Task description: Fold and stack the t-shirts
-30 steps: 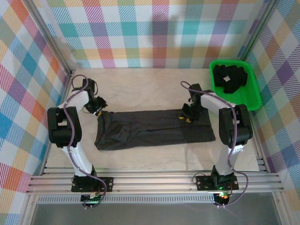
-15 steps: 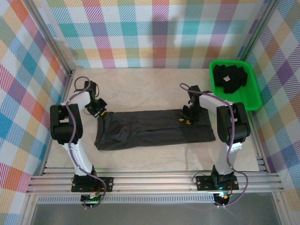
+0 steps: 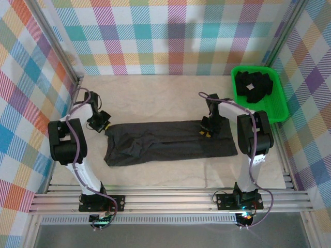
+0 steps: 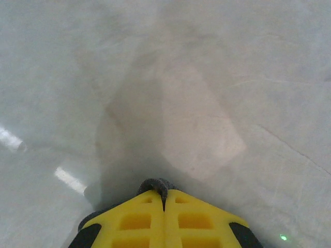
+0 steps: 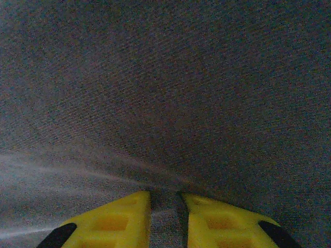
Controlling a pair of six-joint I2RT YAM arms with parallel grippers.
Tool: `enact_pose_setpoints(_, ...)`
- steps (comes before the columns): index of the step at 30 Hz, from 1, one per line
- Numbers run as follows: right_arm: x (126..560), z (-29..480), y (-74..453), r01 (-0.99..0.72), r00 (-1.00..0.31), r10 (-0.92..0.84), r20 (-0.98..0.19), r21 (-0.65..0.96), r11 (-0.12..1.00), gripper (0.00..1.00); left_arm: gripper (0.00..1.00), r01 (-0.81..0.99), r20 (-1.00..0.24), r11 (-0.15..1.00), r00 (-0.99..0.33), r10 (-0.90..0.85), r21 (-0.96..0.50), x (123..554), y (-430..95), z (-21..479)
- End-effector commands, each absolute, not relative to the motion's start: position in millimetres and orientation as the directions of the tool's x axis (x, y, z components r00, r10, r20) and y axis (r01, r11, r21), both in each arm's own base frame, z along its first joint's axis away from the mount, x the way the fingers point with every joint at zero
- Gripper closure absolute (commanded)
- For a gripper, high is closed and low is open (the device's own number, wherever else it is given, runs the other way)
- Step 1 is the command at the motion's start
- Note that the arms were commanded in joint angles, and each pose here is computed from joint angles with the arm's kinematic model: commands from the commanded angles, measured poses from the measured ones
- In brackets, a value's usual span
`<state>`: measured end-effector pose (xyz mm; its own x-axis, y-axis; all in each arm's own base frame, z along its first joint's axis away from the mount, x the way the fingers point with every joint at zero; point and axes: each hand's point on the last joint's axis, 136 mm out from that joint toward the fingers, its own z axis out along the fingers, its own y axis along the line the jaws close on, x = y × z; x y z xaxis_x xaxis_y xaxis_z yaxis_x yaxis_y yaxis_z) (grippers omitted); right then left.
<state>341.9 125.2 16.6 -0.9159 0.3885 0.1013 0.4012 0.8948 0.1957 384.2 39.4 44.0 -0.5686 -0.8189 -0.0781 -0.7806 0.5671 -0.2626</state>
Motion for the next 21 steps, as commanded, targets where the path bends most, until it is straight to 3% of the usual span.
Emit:
enact_pose_setpoints(1, 319.4, -6.8, 95.7, 0.430, -0.895, 0.424, 0.141, 0.015, 0.903, 0.77, 1.00, -0.852, -0.065, 0.423, -0.425, -0.903, -0.310, 378.0, 57.6, 51.5)
enact_pose_setpoints(8, 326.5, -3.4, 101.0, 0.405, -0.909, 0.397, 0.128, 0.050, 0.913, 0.77, 1.00, -0.859, -0.016, 0.401, -0.418, -0.908, -0.319, 381.4, 53.1, 46.0)
enact_pose_setpoints(10, 334.0, 3.2, 106.5, 0.379, -0.924, 0.371, 0.099, 0.093, 0.921, 0.75, 0.91, -0.850, -0.017, 0.418, -0.435, -0.900, -0.320, 383.4, 52.7, 50.0)
enact_pose_setpoints(13, 346.4, 22.3, 115.6, 0.318, -0.948, 0.315, 0.043, 0.146, 0.937, 0.70, 0.62, -0.847, -0.042, 0.448, -0.457, -0.889, -0.287, 378.1, 54.6, 63.1)
enact_pose_setpoints(19, 362.6, 74.4, 128.7, 0.225, -0.965, 0.248, -0.091, 0.208, 0.952, 0.63, 0.46, -0.817, -0.205, 0.548, -0.514, -0.833, -0.180, 350.5, 41.9, 114.6)
enact_pose_setpoints(21, 363.2, 89.0, 135.8, 0.200, -0.964, 0.235, -0.126, 0.239, 0.950, 0.61, 0.46, -0.769, -0.245, 0.612, -0.567, -0.787, -0.185, 347.6, 18.1, 125.8)
